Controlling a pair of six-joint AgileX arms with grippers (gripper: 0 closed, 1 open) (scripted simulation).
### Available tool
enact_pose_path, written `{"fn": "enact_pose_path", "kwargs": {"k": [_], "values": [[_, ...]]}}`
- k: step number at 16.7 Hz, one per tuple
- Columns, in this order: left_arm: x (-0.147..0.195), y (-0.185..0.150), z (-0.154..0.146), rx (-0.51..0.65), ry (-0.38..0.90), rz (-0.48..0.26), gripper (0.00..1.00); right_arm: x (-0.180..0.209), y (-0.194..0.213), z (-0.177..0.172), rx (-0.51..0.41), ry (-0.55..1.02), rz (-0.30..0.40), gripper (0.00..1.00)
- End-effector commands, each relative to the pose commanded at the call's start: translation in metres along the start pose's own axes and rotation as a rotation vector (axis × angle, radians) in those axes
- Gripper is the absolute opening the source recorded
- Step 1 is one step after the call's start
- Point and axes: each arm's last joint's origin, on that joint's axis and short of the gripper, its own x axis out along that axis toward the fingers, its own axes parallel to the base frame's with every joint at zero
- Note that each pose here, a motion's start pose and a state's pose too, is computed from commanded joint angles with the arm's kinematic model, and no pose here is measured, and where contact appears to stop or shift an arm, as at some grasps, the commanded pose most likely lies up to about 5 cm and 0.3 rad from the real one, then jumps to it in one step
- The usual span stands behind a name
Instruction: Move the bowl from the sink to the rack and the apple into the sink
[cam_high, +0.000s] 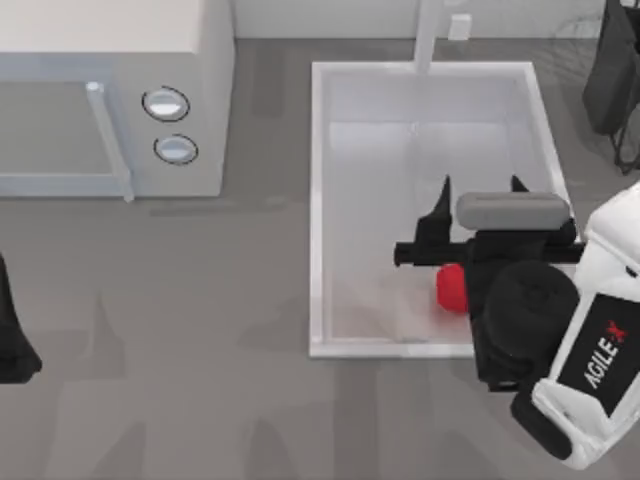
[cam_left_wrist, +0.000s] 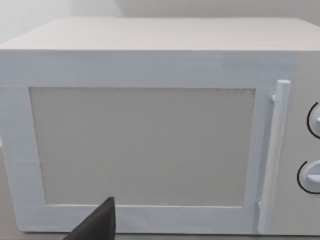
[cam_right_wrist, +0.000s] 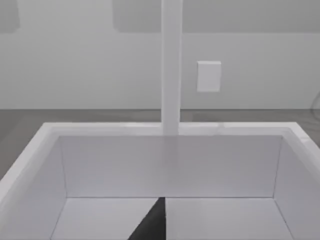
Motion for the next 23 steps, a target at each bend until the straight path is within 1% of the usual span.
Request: {"fn": "enact_pose_path", "kwargs": {"k": [1,2,11,14,16,19,21,23], "values": [[0.000,0.000,0.000,0.000,0.000,0.000,1.00,0.000,0.000,0.000,0.000,0.000,0.000,0.98],[0.000,0.000,0.000,0.000,0.000,0.000,1.00,0.000,0.000,0.000,0.000,0.000,0.000,1.00],[0.000,0.000,0.000,0.000,0.000,0.000,1.00,0.000,0.000,0.000,0.001,-0.001,-0.001,1.00],[0.000,0.000,0.000,0.000,0.000,0.000,1.00,0.002,-0.009,0.010,-0.003,0.016,-0.010,1.00],[0.000,0.000,0.000,0.000,0.000,0.000,1.00,0.004,-0.022,0.024,-0.005,0.035,-0.029,1.00],[0.000,0.000,0.000,0.000,0.000,0.000,1.00,0.003,-0.052,0.058,0.000,0.058,-0.070,1.00],[0.000,0.000,0.000,0.000,0.000,0.000,1.00,-0.005,-0.077,0.086,0.011,0.059,-0.098,1.00],[0.000,0.000,0.000,0.000,0.000,0.000,1.00,-0.021,-0.103,0.112,0.026,0.049,-0.122,1.00]]}}
